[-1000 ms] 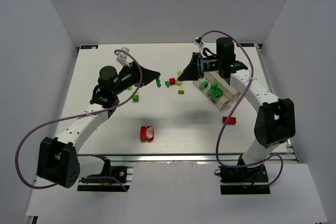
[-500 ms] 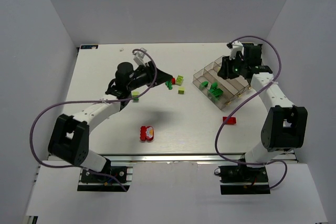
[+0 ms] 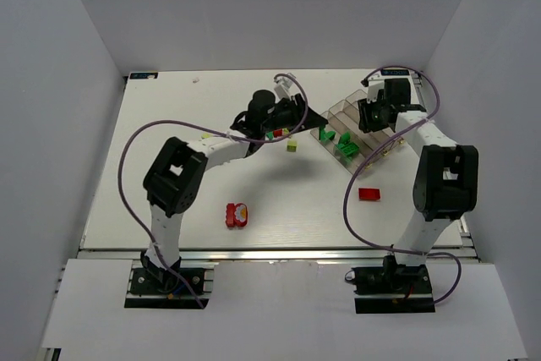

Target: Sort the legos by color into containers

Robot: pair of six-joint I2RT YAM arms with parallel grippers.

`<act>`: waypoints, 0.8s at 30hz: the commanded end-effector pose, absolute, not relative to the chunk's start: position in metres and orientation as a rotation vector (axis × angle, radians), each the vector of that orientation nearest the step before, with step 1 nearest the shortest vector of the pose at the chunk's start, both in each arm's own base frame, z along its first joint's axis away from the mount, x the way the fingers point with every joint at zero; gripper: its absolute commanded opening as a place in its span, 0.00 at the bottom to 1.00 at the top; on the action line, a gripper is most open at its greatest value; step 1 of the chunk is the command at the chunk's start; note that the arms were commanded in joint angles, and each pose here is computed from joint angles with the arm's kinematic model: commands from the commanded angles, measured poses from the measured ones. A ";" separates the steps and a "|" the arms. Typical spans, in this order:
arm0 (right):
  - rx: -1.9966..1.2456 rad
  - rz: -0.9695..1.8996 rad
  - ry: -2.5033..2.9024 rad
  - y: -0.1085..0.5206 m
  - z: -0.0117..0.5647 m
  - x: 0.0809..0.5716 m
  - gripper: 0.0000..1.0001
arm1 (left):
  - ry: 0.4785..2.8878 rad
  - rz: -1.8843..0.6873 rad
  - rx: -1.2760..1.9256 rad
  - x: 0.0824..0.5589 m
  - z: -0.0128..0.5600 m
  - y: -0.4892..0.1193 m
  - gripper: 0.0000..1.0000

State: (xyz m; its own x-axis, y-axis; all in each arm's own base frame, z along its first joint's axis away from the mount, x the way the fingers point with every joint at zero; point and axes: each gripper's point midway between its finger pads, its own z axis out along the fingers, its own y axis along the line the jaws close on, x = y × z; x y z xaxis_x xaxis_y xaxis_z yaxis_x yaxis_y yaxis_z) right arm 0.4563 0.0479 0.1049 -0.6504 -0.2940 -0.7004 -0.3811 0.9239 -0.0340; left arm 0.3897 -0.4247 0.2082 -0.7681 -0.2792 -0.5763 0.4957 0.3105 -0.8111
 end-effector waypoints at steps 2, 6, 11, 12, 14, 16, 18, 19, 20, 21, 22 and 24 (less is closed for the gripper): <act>-0.460 0.079 2.243 0.036 0.126 0.485 0.29 | 1.854 -1.546 0.188 0.406 0.223 -0.453 0.00; -0.464 0.098 2.247 0.036 0.121 0.490 0.57 | 1.873 -1.510 0.178 0.423 0.205 -0.471 0.00; -0.464 0.162 2.244 0.042 0.124 0.479 0.78 | 1.901 -1.442 0.219 0.438 0.189 -0.501 0.00; -0.463 0.171 2.226 0.043 0.133 0.477 0.79 | 1.902 -1.437 0.217 0.440 0.187 -0.505 0.00; -0.464 0.231 2.223 0.050 0.134 0.466 0.81 | 1.903 -1.408 0.191 0.448 0.178 -0.509 0.00; -0.469 0.264 2.193 0.050 0.148 0.457 0.85 | 1.886 -1.391 0.182 0.453 0.180 -0.512 0.00; -0.511 0.336 2.157 0.054 0.160 0.443 0.89 | 1.900 -1.361 0.156 0.459 0.172 -0.513 0.00; -0.527 0.361 2.142 0.055 0.164 0.438 0.89 | 1.907 -1.349 0.149 0.461 0.168 -0.512 0.00; -0.565 0.423 2.112 0.063 0.170 0.430 0.89 | 1.929 -1.329 0.142 0.462 0.158 -0.512 0.00; -0.605 0.438 2.083 0.065 0.178 0.422 0.89 | 1.934 -1.320 0.142 0.463 0.156 -0.512 0.00; -0.615 0.452 2.065 0.065 0.181 0.418 0.89 | 1.947 -1.305 0.143 0.464 0.152 -0.511 0.02; -0.658 0.499 2.000 0.072 0.192 0.407 0.89 | 1.960 -1.277 0.138 0.468 0.145 -0.509 0.11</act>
